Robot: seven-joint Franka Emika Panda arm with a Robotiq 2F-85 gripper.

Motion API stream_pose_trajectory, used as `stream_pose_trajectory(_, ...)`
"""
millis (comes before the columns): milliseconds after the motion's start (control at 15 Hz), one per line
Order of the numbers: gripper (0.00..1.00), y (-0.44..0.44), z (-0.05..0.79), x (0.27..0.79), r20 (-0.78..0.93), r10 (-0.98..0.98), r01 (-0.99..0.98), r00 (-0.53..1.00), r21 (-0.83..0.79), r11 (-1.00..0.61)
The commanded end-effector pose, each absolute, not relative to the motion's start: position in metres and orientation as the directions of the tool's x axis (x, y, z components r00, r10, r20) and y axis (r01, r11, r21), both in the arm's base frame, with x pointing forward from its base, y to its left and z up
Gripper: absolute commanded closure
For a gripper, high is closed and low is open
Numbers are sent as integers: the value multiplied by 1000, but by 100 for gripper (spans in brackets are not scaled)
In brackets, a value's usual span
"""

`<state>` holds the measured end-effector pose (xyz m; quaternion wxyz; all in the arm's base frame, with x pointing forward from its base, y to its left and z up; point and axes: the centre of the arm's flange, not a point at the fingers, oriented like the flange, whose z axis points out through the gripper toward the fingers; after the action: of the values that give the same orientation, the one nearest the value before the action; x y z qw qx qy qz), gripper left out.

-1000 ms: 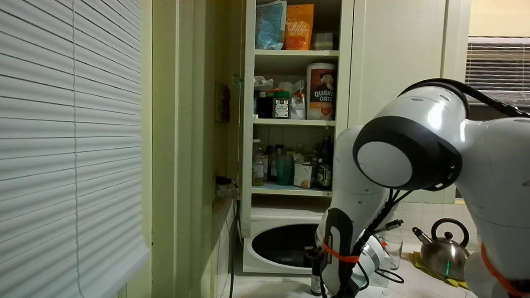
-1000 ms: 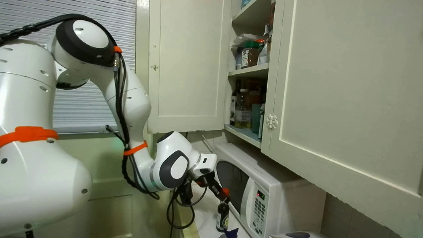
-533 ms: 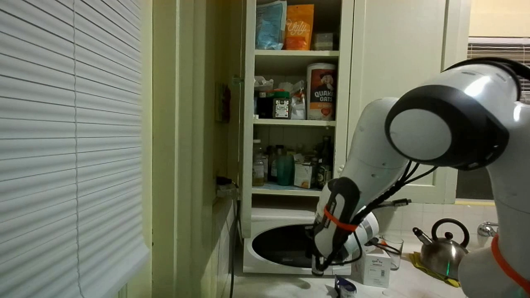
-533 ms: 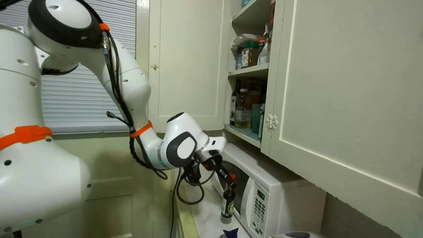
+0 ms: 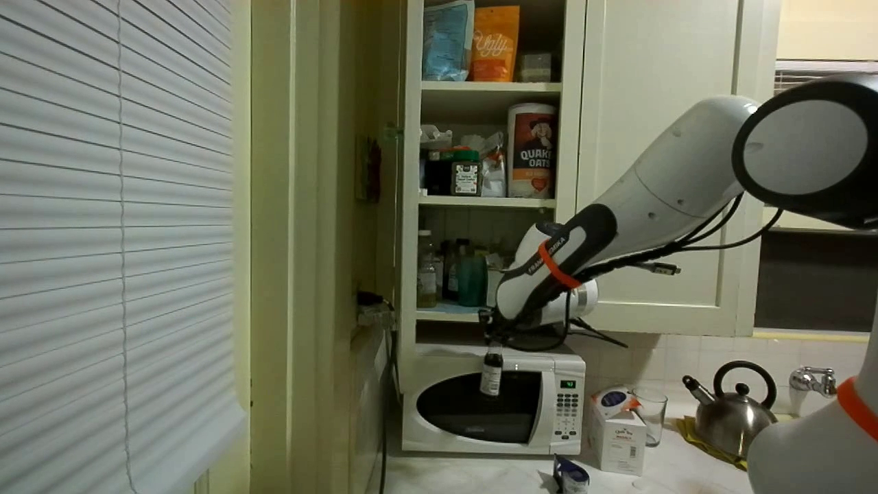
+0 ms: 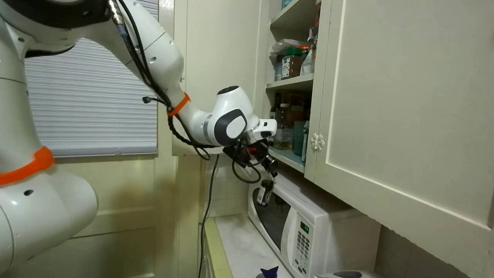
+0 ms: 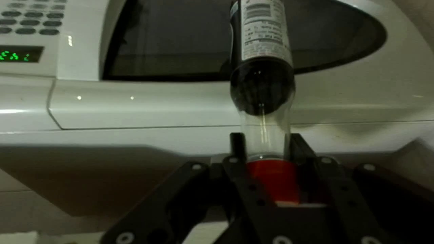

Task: Put the bottle inside the cupboard

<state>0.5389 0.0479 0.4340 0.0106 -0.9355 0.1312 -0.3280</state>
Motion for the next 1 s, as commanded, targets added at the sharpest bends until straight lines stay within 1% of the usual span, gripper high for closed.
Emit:
stream_pose_trajectory(0,88,75,514,516,537,-205,-126,818,-181,-975)
stream_pose_trajectory(200,88,97,549,520,512,-185,-61,839,-249,-967)
stream_pose_trajectory(333,88,99,580,520,544,-197,-41,815,-285,-958)
stream_pose_trajectory(667,88,67,627,525,726,-203,-42,657,-233,-972)
stream_pose_trajectory(933,88,61,615,541,830,-157,-13,535,-178,-984)
